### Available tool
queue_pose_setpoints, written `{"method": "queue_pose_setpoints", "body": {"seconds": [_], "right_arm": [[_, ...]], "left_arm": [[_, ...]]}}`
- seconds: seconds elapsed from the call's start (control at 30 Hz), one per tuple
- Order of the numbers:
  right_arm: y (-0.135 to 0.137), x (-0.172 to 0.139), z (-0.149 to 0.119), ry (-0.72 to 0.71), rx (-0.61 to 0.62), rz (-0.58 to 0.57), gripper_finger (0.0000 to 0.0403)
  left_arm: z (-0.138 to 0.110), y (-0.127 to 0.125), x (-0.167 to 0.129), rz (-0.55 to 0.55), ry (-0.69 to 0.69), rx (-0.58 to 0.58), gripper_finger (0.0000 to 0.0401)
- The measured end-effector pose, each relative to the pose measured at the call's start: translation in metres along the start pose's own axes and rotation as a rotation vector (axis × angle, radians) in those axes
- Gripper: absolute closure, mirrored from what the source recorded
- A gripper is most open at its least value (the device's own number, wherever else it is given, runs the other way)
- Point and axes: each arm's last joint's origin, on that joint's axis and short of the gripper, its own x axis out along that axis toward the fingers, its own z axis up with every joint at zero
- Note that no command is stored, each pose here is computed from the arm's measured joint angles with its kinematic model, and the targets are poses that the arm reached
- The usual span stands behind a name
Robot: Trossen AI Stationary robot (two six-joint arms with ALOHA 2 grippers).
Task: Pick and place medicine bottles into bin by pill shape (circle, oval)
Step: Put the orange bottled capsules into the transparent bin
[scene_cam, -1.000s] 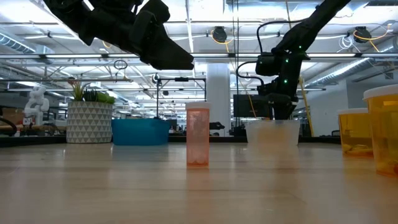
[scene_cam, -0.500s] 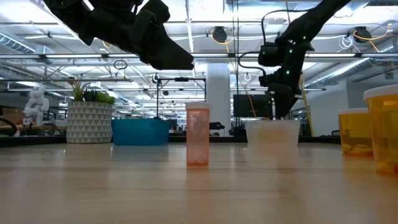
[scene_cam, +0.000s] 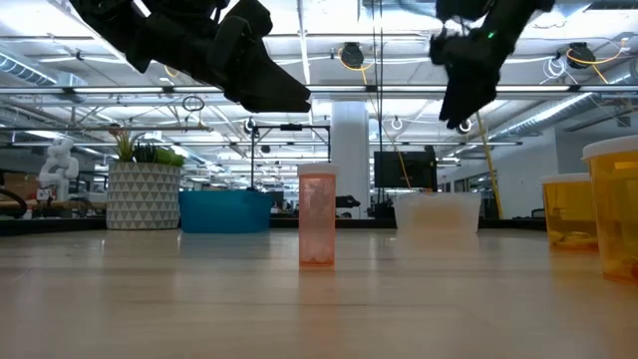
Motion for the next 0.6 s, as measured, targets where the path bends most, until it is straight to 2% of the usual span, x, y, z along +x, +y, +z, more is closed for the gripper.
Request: {"method": "queue_pose_setpoints", "body": {"seconds": [0.23, 0.6], "right_arm": [[0.059, -0.01, -0.038, -0.05, -0.066, 0.083, 0.0124], [0.109, -0.001, -0.078, 0.062, -0.222, 0.133, 0.0124]], "left_arm": [[-0.001, 0.0, 0.0, -0.001, 0.012, 0.0, 0.0103], [-0.004, 0.0, 0.0, 0.002, 0.04, -0.014, 0.0103]]}}
